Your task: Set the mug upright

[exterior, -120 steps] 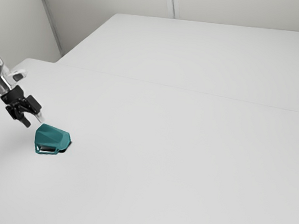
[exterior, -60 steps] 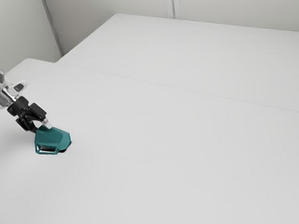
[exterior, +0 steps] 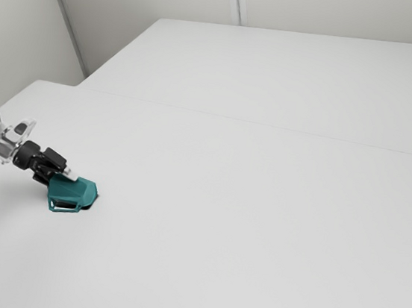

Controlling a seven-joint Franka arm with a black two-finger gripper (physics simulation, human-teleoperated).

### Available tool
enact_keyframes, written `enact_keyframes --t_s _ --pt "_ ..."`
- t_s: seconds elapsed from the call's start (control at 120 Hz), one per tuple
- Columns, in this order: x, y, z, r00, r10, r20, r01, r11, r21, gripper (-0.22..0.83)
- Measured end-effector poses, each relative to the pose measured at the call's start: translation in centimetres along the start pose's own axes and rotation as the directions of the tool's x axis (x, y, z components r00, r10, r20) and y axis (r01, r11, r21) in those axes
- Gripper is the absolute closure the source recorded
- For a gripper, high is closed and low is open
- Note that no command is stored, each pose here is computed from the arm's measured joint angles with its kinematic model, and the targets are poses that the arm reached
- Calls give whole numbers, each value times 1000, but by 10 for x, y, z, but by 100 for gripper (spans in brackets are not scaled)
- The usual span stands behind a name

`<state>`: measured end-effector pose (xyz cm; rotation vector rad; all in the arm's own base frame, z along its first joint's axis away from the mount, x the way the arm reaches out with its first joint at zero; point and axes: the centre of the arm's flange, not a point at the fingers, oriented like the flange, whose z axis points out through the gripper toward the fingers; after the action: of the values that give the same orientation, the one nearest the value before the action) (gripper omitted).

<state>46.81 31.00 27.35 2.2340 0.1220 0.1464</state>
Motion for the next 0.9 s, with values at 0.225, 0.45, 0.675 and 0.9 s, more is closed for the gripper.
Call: enact_keyframes --t_s 0.225,0.45,0.675,0.9 --pt "2 10 -6 999 45 -15 -45 998 -31 48" --pt "6 20 -3 996 84 -35 -86 994 -70 68" --pt "10 25 -4 992 119 -45 -122 989 -83 76" --pt "14 43 -16 984 171 -57 -175 982 -69 78"
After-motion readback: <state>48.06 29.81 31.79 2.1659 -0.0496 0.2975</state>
